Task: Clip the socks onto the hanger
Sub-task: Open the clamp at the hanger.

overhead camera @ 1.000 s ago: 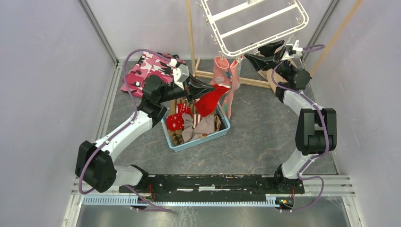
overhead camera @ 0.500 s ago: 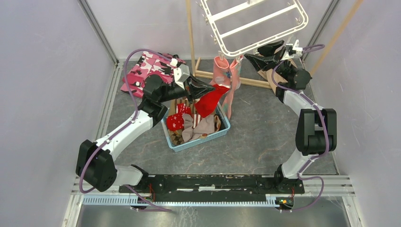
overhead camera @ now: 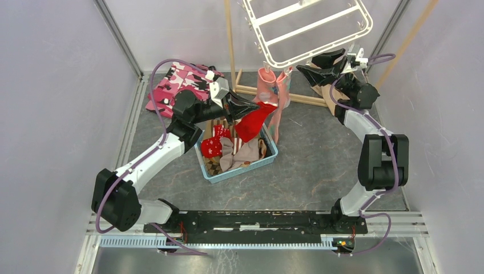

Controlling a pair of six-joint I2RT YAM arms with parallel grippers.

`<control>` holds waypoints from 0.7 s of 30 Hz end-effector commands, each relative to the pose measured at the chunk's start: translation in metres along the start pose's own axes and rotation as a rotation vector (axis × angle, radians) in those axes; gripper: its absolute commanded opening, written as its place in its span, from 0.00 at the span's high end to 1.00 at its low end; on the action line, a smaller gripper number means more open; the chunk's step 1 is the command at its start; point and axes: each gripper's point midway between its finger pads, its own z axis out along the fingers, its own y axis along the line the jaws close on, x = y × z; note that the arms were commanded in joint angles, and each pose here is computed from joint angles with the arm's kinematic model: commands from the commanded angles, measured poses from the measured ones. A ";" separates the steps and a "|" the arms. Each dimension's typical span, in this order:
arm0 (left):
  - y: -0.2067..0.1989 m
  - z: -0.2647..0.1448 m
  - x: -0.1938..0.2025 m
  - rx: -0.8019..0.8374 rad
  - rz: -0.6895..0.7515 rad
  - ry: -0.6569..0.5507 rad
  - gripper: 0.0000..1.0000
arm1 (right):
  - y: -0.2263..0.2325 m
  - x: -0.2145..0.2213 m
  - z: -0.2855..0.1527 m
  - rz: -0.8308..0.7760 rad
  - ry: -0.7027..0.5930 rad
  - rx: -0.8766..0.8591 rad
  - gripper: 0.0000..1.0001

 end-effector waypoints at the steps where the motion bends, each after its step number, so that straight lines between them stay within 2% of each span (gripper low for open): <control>1: -0.002 0.001 -0.018 0.013 0.061 -0.036 0.98 | 0.016 -0.020 0.000 -0.061 -0.012 -0.048 0.43; 21: -0.006 -0.002 -0.019 0.018 0.067 -0.038 0.98 | 0.019 -0.022 -0.002 -0.063 0.010 -0.041 0.44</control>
